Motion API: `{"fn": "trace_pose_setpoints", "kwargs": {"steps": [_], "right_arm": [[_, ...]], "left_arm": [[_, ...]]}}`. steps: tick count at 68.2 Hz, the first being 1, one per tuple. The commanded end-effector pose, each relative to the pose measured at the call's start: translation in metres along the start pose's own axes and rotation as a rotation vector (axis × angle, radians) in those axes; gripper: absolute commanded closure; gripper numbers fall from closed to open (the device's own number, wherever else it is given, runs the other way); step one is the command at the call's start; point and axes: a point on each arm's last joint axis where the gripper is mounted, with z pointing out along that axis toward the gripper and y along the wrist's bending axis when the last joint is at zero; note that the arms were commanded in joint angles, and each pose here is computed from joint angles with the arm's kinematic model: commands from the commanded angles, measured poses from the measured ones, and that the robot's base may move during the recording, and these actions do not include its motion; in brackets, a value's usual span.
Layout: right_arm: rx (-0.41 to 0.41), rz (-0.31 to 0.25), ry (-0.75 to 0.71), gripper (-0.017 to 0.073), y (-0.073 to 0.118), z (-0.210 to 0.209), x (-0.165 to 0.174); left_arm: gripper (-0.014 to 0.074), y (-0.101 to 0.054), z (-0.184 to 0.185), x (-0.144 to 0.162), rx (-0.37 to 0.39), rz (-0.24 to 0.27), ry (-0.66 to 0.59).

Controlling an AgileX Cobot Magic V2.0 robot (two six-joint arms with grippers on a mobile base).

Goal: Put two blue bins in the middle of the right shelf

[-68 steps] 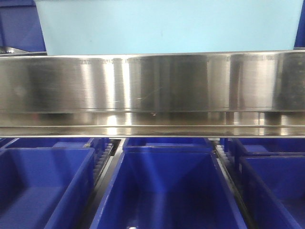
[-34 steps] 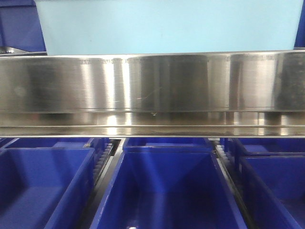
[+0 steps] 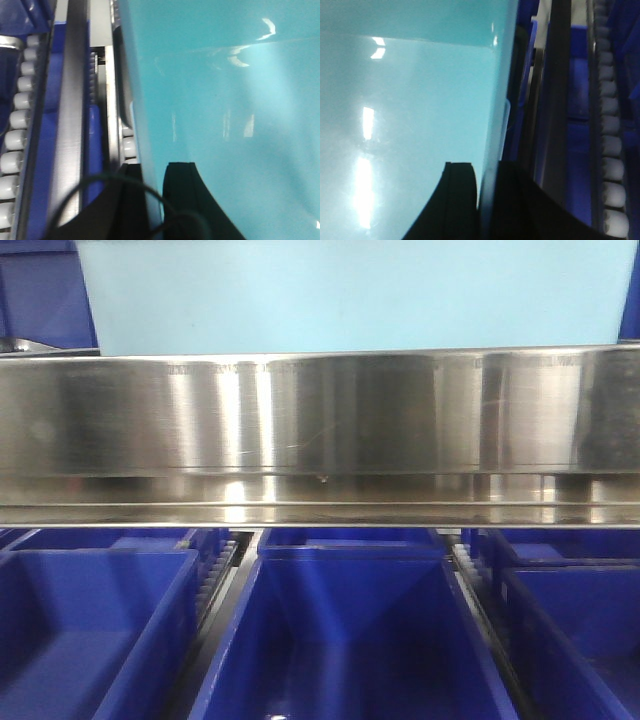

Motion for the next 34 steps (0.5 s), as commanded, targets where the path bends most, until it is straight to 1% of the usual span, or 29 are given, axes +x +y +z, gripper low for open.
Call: {"fn": "trace_pose_setpoints", "kwargs": {"steps": [1,13,21,28,31,34], "right_arm": [[0.006,-0.018,-0.003,0.0711,-0.0008,0.0018,-0.001],[0.008,-0.018,0.036,0.0711,-0.001,0.0025,0.0024],[0.01,-0.018,0.069,0.0711,-0.0012,0.0023,0.0054],[0.01,-0.018,0.076,0.0711,-0.0013,0.0022,0.006],[0.01,-0.018,0.076,0.0711,-0.0013,0.0022,0.006],[0.01,-0.018,0.076,0.0711,-0.0013,0.0022,0.006]], "left_arm": [[0.0704,-0.0013,-0.0071,-0.0039,0.013,0.006,-0.04],[0.0704,-0.002,-0.0053,-0.0037,0.015,0.005,-0.035],[0.0704,-0.0025,-0.0029,-0.0035,0.014,0.022,-0.031],[0.0704,-0.0031,0.0,-0.0032,0.013,0.023,-0.025],[0.0696,-0.0032,0.0008,-0.0031,0.012,0.024,-0.023],[0.0663,-0.0035,0.0022,-0.003,0.012,0.027,-0.021]]}}
